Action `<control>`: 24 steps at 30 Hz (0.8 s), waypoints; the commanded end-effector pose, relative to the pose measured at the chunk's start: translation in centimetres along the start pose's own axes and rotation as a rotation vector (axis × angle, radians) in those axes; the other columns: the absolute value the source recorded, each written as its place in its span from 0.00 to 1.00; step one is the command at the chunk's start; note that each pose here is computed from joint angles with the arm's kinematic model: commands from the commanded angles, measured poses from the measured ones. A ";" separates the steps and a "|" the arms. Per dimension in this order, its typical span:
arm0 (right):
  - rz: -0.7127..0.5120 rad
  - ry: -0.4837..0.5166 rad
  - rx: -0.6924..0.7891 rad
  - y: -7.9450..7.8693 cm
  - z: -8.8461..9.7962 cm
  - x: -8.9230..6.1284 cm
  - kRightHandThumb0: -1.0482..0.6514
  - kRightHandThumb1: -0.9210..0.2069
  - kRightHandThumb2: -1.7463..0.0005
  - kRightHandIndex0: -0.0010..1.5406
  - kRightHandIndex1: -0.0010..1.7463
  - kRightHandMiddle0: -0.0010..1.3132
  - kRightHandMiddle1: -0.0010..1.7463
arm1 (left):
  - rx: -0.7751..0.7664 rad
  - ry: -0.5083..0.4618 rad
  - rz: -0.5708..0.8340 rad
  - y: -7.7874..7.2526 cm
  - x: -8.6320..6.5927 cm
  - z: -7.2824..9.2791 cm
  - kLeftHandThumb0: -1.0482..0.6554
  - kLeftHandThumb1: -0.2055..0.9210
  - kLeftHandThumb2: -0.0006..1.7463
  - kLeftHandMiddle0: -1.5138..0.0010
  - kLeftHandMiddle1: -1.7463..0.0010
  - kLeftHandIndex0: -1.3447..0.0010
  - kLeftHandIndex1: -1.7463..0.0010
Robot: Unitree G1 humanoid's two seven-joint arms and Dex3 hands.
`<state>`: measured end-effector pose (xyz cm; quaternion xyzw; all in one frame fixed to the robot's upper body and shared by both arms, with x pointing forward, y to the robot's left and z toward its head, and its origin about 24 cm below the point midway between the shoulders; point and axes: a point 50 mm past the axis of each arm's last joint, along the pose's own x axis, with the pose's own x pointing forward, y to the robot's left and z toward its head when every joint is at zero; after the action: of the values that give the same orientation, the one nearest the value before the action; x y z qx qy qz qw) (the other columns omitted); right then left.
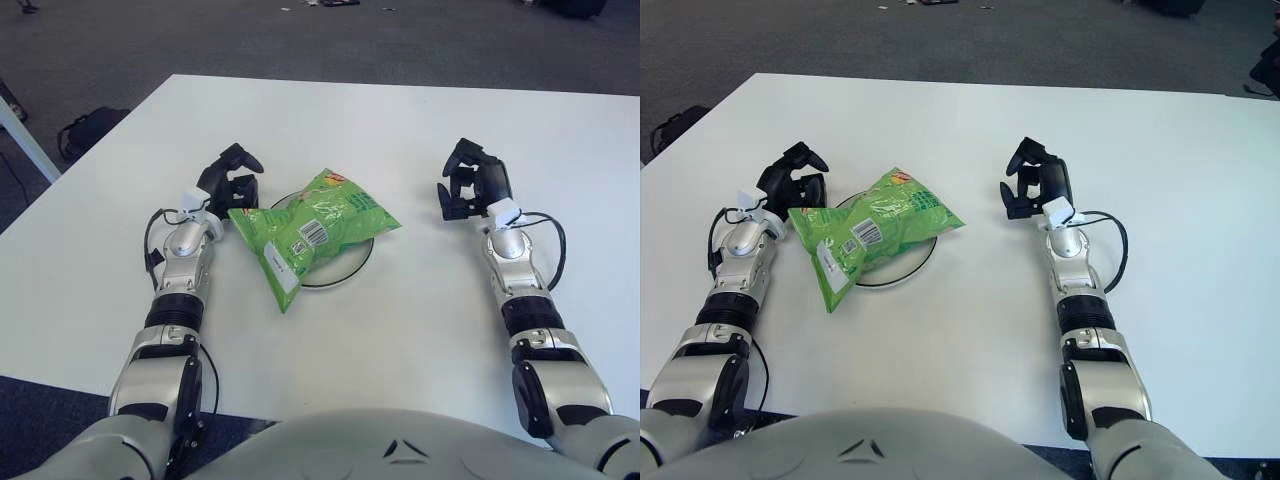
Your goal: Put the snack into the plate.
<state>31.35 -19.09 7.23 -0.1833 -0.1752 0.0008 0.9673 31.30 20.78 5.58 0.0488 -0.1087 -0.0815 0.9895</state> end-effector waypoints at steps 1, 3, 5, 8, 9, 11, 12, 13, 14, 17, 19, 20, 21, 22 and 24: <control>0.074 0.245 -0.020 2.1 -4.3 -5.2 0.33 0.57 0.22 0.89 1.00 0.49 1.00 | -0.037 0.141 0.002 -1.0 -3.2 -3.5 0.36 0.59 0.65 0.27 0.00 0.63 0.00; 0.084 0.247 -0.033 2.2 -4.2 -5.2 0.33 0.56 0.22 0.89 1.00 0.49 1.00 | -0.035 0.142 0.001 -1.0 -3.2 -3.5 0.36 0.59 0.65 0.27 0.00 0.63 0.00; 0.092 0.247 -0.046 2.2 -4.2 -5.2 0.33 0.56 0.22 0.89 1.00 0.49 1.00 | -0.036 0.145 0.000 -1.1 -3.2 -3.6 0.36 0.59 0.65 0.27 0.00 0.63 0.00; 0.108 0.237 -0.070 2.3 -4.1 -5.1 0.33 0.56 0.22 0.89 1.00 0.49 1.00 | -0.043 0.151 0.000 -1.1 -3.2 -3.6 0.36 0.59 0.65 0.27 0.00 0.63 0.00; 0.111 0.234 -0.078 2.3 -4.0 -5.1 0.33 0.56 0.22 0.89 1.00 0.49 1.00 | -0.045 0.152 0.001 -1.1 -3.2 -3.7 0.36 0.59 0.65 0.27 0.00 0.63 0.00; 0.117 0.237 -0.083 2.4 -4.0 -5.1 0.33 0.56 0.22 0.89 1.00 0.49 1.00 | -0.049 0.151 0.004 -1.2 -3.1 -3.7 0.36 0.60 0.65 0.27 0.00 0.63 0.00; 0.120 0.240 -0.083 2.4 -4.1 -5.1 0.33 0.56 0.22 0.89 1.00 0.49 1.00 | -0.051 0.149 0.005 -1.2 -3.1 -3.7 0.36 0.59 0.65 0.27 0.00 0.63 0.00; 0.123 0.247 -0.079 2.4 -4.1 -5.0 0.33 0.56 0.22 0.89 1.00 0.49 1.00 | -0.051 0.149 0.004 -1.2 -3.1 -3.7 0.36 0.59 0.65 0.26 0.00 0.63 0.00; 0.125 0.252 -0.077 2.4 -4.2 -5.0 0.33 0.57 0.22 0.89 1.00 0.49 1.00 | -0.051 0.150 0.004 -1.3 -3.1 -3.7 0.36 0.59 0.65 0.26 0.00 0.63 0.00; 0.123 0.280 -0.055 2.3 -4.6 -5.0 0.33 0.57 0.22 0.89 1.00 0.49 1.00 | -0.043 0.153 0.002 -1.3 -3.1 -3.7 0.36 0.59 0.65 0.26 0.00 0.63 0.00; 0.111 0.292 -0.040 2.2 -4.7 -4.9 0.33 0.57 0.22 0.89 1.00 0.49 1.00 | -0.038 0.154 0.003 -1.3 -3.1 -3.6 0.36 0.59 0.65 0.26 0.00 0.63 0.00; 0.105 0.296 -0.035 2.2 -4.7 -4.9 0.33 0.57 0.22 0.89 1.00 0.49 1.00 | -0.036 0.154 0.005 -1.3 -3.1 -3.6 0.36 0.59 0.65 0.27 0.00 0.63 0.00; 0.096 0.303 -0.027 2.2 -4.8 -4.9 0.33 0.57 0.22 0.89 1.00 0.49 1.00 | -0.036 0.154 0.007 -1.3 -3.1 -3.6 0.36 0.59 0.65 0.27 0.00 0.63 0.00; 0.091 0.307 -0.020 2.2 -4.8 -4.9 0.33 0.57 0.22 0.89 1.00 0.49 1.00 | -0.037 0.154 0.008 -1.3 -3.1 -3.6 0.36 0.60 0.65 0.27 0.00 0.63 0.00; 0.082 0.314 -0.008 2.1 -4.8 -4.9 0.33 0.57 0.22 0.89 1.00 0.49 1.00 | -0.038 0.157 0.006 -1.4 -3.1 -3.6 0.36 0.60 0.65 0.27 0.00 0.63 0.00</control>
<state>31.29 -18.92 6.05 -0.2214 -0.1212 0.0143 0.9675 31.13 20.37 5.28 0.0447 -0.1059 -0.0824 0.9899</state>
